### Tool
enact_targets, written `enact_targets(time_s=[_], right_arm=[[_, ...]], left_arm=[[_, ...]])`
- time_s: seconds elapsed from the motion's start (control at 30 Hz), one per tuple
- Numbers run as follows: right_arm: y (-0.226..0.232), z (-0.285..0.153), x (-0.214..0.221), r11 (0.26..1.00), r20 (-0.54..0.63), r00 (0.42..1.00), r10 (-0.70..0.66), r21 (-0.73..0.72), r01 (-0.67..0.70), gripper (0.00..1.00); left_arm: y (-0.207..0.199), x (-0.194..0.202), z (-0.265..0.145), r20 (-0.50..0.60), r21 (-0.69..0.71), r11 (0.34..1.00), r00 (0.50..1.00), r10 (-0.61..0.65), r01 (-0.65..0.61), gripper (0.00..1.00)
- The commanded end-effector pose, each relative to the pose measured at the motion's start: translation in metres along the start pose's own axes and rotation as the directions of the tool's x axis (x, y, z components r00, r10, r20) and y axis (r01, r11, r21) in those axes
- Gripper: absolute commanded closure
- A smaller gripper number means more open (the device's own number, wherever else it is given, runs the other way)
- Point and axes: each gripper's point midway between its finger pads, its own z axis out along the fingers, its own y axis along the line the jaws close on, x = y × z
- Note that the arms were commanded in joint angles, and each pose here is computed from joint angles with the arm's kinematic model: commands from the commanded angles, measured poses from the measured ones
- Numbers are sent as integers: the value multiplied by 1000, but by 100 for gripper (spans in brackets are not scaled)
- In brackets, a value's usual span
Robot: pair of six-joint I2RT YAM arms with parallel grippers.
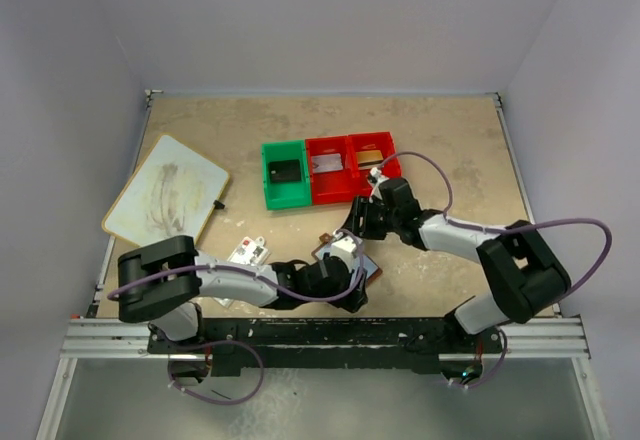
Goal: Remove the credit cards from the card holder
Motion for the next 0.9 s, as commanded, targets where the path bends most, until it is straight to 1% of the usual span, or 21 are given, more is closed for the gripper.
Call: enact_targets(time_s=[0.0,0.03,0.07,0.13,0.23,0.3,0.33,0.4,0.47,0.5,0.57,0.63,0.7,0.8,0.87], right_arm=[[-8,-20,-19,993,60,996,-72,102,66,40],[-16,-27,-25,986,93,993,-68,158,53,39],[-21,-33,-27,983,112,992,-57,182,36,39],[-24,-44,-29,983,149,989,-16,182,-11,39],[-11,-56,-24,993,196,979,51,93,-70,39],[-1,-63,-26,995,252,964,86,24,-95,41],[2,-63,-20,990,254,957,137,-22,-136,43],[18,-67,-11,972,253,945,209,-155,-174,49],[22,-68,-2,949,246,930,274,-228,-219,57],[21,-68,2,940,245,923,296,-245,-236,61],[21,-67,8,929,233,918,321,-267,-257,63],[22,-64,12,923,213,922,325,-286,-259,64],[24,-59,15,920,188,929,319,-297,-255,65],[29,-54,19,912,163,934,319,-321,-256,67],[30,-52,20,908,158,933,325,-327,-261,68]], left_arm=[[-33,-27,5,102,15,1000,995,-15,14,35],[-30,-29,0,122,-16,1000,993,-3,5,35],[-27,-32,-7,148,-38,999,989,2,4,35],[-14,-41,-27,198,-76,997,980,3,12,35],[9,-54,-56,267,-144,990,963,27,12,36],[27,-62,-66,282,-200,980,958,51,6,36],[40,-67,-68,273,-235,972,960,54,12,36],[61,-78,-68,270,-269,962,962,32,43,41],[71,-90,-66,286,-281,957,958,18,66,44],[72,-96,-65,292,-283,957,956,29,57,45],[70,-104,-59,288,-275,960,957,39,44,47],[70,-107,-47,258,-286,958,965,52,25,53],[69,-106,-36,223,-296,955,972,73,-4,57],[58,-104,-21,179,-259,965,980,86,-38,61],[54,-104,-16,170,-237,970,981,90,-48,63]])
